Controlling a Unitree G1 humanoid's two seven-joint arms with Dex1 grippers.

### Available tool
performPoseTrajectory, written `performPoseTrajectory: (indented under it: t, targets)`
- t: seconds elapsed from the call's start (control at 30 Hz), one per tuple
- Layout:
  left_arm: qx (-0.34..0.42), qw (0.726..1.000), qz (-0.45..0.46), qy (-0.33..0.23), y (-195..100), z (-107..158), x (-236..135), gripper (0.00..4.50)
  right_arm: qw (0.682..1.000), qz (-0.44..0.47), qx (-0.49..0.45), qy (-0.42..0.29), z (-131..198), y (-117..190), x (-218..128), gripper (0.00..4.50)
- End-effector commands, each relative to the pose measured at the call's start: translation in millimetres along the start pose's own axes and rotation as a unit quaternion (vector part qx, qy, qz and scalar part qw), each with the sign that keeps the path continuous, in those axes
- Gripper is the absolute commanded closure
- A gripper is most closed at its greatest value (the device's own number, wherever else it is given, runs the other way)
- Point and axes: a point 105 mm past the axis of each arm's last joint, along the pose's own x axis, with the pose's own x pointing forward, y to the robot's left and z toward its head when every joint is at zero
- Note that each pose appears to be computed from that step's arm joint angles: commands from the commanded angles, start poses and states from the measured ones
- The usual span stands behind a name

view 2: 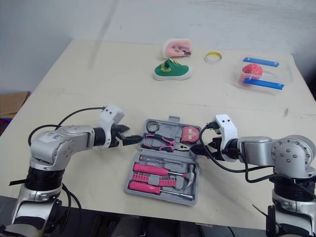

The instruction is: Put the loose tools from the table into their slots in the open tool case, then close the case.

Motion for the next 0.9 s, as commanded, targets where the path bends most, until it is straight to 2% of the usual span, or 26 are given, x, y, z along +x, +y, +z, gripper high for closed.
performPoseTrajectory:
  t: [0.03,0.47,0.5,0.57,0.6,0.77,0.87,0.9]
  targets:
    - [0.008,1.000,0.001,-0.025,-6,17,4,0.00,1.000,-0.015,0.004,0.000,1,0,0,0.04]
    - [0.034,0.999,0.032,0.009,-8,13,9,0.00,0.998,-0.039,0.037,0.019,-5,6,3,0.04]
    - [0.037,0.999,0.035,0.018,-7,9,8,0.26,0.998,-0.039,0.039,0.023,-6,8,3,0.01]
    - [0.036,0.998,0.036,0.038,-7,0,9,0.72,0.998,-0.037,0.046,0.037,-10,11,5,0.54]
    - [0.035,0.998,0.036,0.043,-7,-3,9,1.20,0.997,-0.037,0.049,0.041,-11,12,5,0.84]
    - [0.013,0.999,0.022,0.042,-13,-13,18,3.51,0.995,-0.036,0.075,0.056,-18,17,12,3.37]
    - [-0.004,0.999,0.008,0.032,-19,-13,20,4.22,0.994,-0.043,0.089,0.044,-14,16,14,4.49]
    - [-0.006,1.000,0.005,0.028,-20,-12,19,4.25,0.994,-0.046,0.090,0.040,-13,16,14,4.50]
